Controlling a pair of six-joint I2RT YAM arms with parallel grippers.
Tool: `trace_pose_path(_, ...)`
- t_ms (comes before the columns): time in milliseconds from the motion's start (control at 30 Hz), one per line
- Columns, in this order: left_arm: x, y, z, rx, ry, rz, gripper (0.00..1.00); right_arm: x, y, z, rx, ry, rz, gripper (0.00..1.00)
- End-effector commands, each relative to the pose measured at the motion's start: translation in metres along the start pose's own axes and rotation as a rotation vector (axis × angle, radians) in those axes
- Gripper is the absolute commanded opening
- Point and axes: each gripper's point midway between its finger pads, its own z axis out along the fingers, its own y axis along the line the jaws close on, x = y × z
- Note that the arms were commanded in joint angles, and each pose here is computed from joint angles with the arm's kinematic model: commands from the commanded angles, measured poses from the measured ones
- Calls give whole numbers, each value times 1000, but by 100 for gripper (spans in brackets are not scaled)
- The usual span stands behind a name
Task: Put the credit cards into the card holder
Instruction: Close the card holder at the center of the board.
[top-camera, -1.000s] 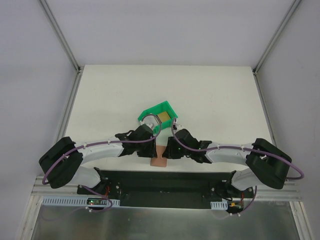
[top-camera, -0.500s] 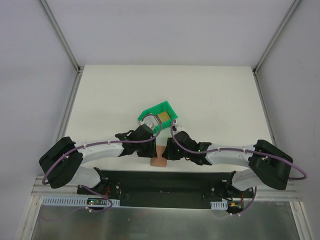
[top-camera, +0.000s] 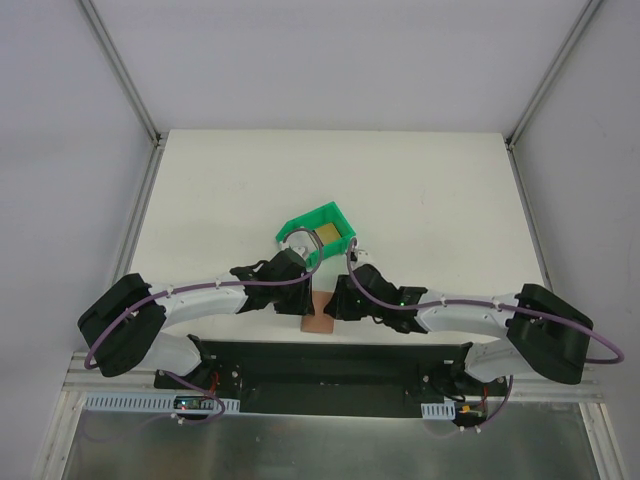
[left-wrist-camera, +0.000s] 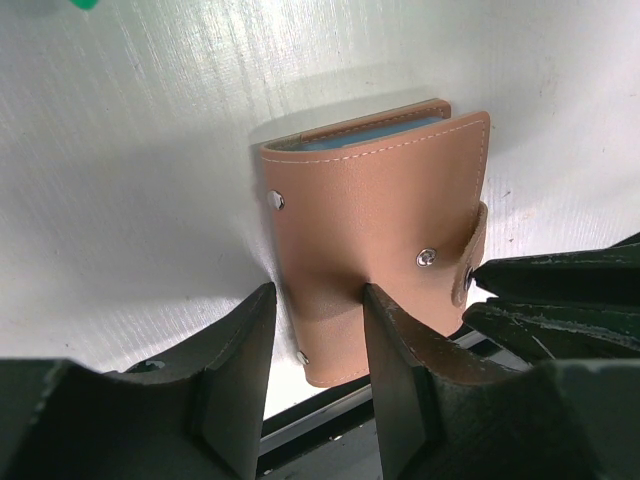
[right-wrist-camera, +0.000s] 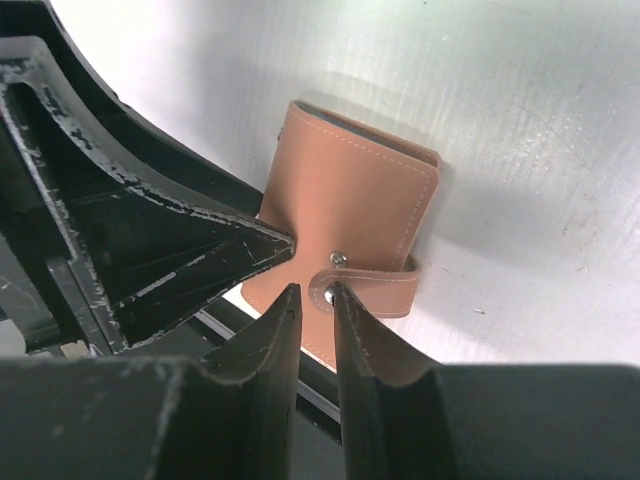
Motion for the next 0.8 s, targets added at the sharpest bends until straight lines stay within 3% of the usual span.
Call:
trace_pose_path(0,2,4,0,-20,6,5,40,-4,-2,-5,5,-45,34,22)
trace_pose_path(767,1,-1,2,-9,23,15,39,-8,3,8,15,-23,6,21)
